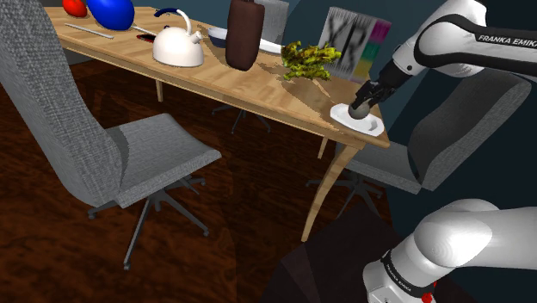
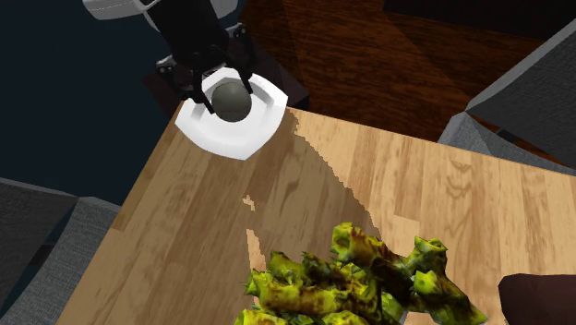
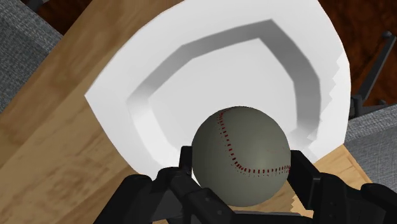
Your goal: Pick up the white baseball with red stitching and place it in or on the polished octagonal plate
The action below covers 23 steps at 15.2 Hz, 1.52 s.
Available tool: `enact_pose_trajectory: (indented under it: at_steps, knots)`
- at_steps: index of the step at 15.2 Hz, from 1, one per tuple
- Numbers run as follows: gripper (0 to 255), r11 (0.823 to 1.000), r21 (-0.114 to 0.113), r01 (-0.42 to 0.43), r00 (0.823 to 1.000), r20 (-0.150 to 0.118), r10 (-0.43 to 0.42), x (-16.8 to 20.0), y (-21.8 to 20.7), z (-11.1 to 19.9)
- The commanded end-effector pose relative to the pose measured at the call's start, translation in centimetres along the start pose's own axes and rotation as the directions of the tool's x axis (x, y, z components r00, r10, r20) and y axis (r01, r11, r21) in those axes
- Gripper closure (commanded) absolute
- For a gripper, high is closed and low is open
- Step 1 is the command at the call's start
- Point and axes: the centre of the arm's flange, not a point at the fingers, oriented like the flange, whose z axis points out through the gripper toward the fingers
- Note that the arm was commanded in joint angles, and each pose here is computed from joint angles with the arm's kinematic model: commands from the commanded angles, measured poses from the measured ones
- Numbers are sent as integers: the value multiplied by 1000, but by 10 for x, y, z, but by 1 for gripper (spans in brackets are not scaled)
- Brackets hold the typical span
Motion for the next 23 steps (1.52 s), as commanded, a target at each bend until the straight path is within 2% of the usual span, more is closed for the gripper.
enact_pose_trajectory:
  at_steps: [1, 6, 7, 12, 16, 23]
  knots:
    - [255, 1000, 0, 0, 1000, -1, 0, 0, 0, 1]
    - [255, 1000, 0, 0, 1000, -1, 0, 0, 0, 1]
    - [0, 1000, 0, 0, 1000, -1, 0, 0, 0, 1]
    - [0, 1000, 0, 0, 1000, -1, 0, 0, 0, 1]
    - [0, 1000, 0, 0, 1000, -1, 0, 0, 0, -49]
    - [0, 1000, 0, 0, 1000, -1, 0, 0, 0, -49]
